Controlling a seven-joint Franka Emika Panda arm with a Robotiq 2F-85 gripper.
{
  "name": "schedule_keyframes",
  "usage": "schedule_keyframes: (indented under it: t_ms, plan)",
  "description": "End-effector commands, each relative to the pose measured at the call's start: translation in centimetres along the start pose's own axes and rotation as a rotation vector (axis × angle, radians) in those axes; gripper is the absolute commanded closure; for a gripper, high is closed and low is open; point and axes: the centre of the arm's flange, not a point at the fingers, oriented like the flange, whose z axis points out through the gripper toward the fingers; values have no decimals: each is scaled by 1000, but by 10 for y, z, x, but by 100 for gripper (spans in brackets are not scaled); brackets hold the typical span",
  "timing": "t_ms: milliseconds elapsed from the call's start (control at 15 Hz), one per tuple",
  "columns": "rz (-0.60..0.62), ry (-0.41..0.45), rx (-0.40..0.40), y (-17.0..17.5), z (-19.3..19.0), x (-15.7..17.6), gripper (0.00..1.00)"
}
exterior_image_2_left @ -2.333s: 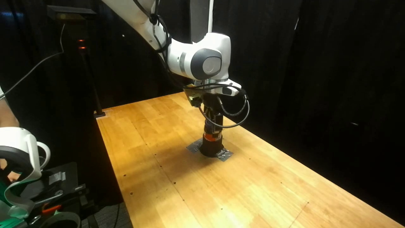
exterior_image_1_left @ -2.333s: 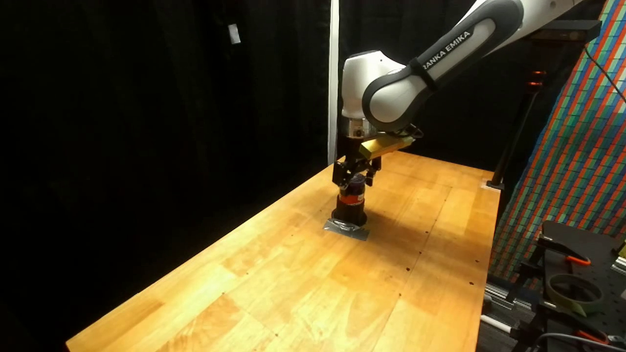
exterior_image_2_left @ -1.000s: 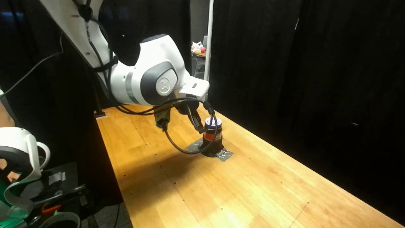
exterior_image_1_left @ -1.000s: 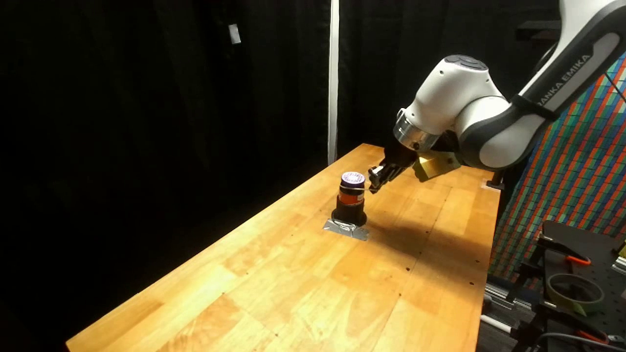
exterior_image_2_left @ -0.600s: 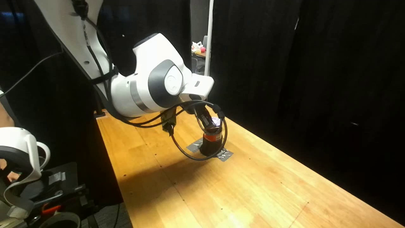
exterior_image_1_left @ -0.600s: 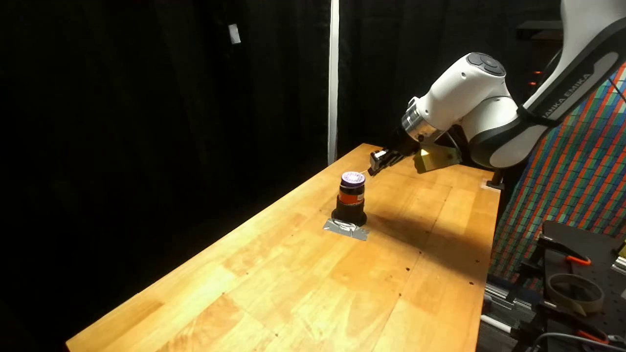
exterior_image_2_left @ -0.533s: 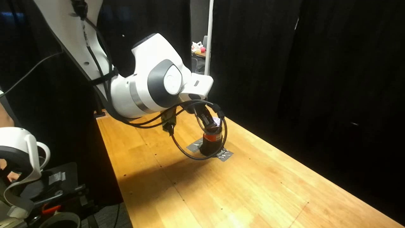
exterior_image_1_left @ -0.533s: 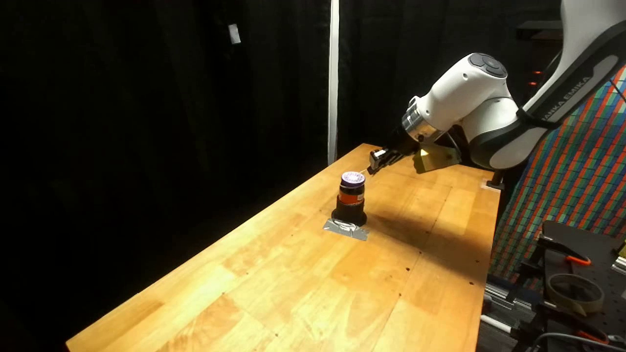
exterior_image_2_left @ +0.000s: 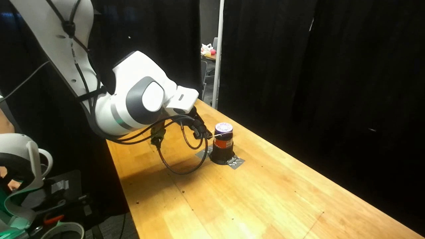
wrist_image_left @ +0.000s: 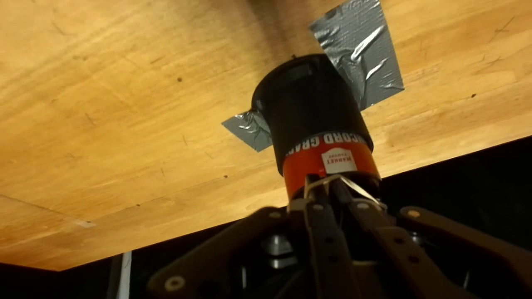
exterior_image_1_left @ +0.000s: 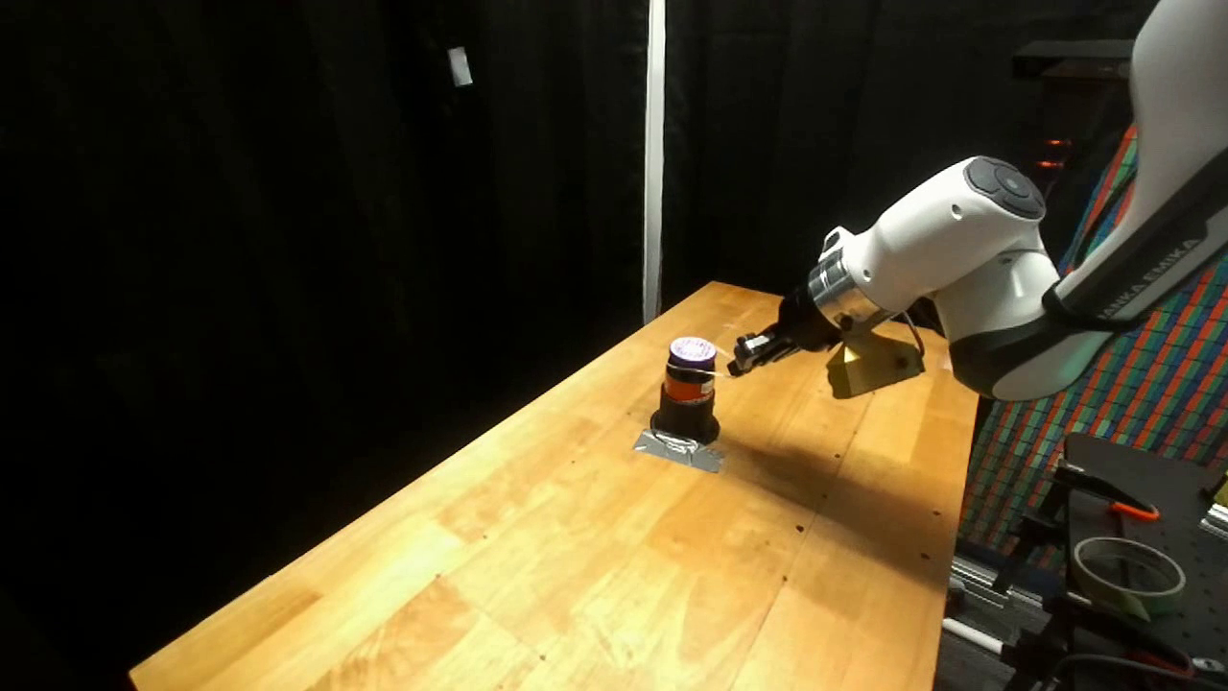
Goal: Put the rubber band on the jar.
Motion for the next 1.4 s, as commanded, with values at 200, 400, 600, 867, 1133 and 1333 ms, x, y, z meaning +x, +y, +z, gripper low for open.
schedule_keyframes:
  t_ms: [200, 400, 600, 867, 1133, 1333]
  plan:
    - [98, 107, 26, 9, -7, -34, 90]
    - [143, 190, 57, 10, -10, -40, 91]
    - [172, 263, 74, 10, -12, -48, 91]
    - [204, 343, 90, 11, -14, -57, 92]
    - [231, 403, 104, 10, -14, -66, 91]
    - [239, 483, 90, 12, -15, -76, 91]
